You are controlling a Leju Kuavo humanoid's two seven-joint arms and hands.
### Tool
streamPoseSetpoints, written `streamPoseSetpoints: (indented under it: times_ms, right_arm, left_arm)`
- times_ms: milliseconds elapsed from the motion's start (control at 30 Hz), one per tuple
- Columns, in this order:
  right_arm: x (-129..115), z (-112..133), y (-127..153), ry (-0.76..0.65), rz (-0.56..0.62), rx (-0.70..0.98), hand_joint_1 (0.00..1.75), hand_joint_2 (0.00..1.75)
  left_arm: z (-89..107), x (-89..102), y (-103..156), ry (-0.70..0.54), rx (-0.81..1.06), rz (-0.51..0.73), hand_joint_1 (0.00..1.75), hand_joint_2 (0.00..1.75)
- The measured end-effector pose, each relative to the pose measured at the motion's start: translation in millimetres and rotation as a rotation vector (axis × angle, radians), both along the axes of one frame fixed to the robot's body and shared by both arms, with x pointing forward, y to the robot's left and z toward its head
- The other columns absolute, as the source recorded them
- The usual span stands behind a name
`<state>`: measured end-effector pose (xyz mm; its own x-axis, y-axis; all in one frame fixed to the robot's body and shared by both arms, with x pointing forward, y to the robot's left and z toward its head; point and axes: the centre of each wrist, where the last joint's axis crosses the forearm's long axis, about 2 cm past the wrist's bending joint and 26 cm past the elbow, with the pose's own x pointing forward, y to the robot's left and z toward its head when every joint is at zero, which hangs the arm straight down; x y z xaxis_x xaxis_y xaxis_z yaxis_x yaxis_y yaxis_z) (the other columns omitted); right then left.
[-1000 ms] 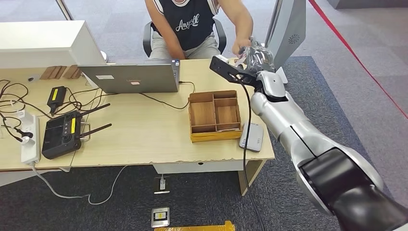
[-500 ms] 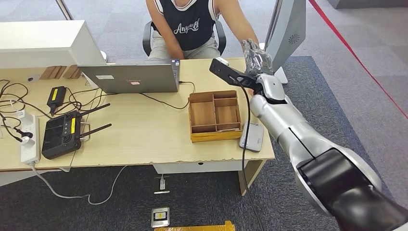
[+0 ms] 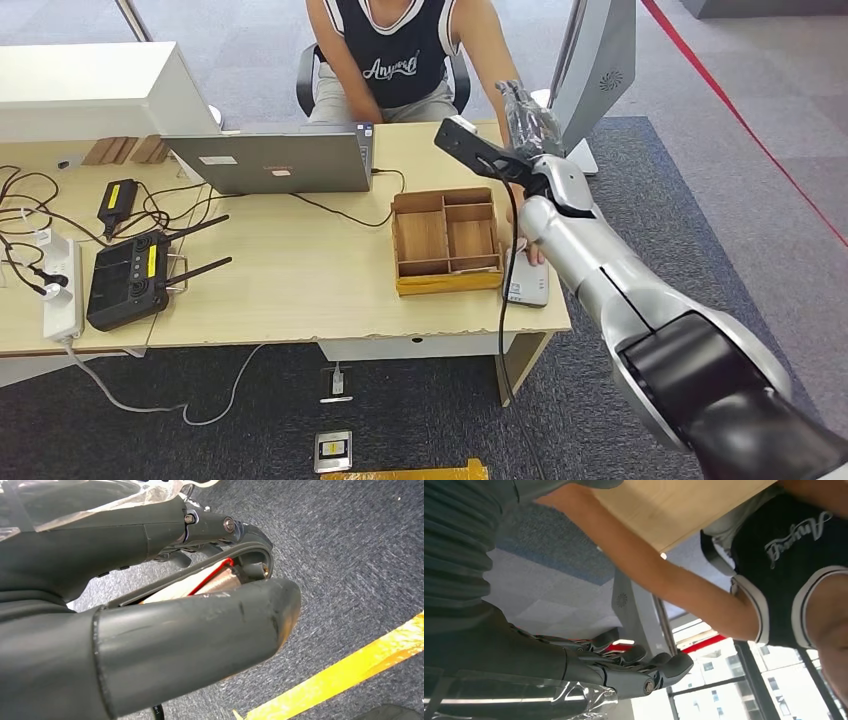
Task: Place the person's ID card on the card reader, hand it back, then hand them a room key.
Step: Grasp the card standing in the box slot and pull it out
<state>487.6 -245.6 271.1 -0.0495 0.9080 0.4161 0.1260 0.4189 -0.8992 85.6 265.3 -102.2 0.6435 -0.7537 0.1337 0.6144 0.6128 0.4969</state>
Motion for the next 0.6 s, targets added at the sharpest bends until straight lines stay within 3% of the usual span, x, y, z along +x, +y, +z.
streamPoseSetpoints:
  times_ms: [200, 467, 600]
  right_arm:
    - [-14.0, -17.5, 2.4, 0.111, 0.094, 0.205, 0.00, 1.75]
    - [-23.3, -26.5, 0.5, 0.140, 0.120, 0.259, 0.00, 1.75]
    - [-71.8, -71.2, -6.7, 0.209, 0.246, 0.305, 0.00, 1.75]
  left_arm:
    - [-1.3, -6.9, 0.7, 0.005, 0.005, 0.015, 0.00, 0.00]
    - [-1.6, -9.0, 1.2, 0.008, 0.006, 0.021, 0.00, 0.00]
    - [-1.9, -10.3, 2.5, 0.008, 0.008, 0.047, 0.00, 0.00]
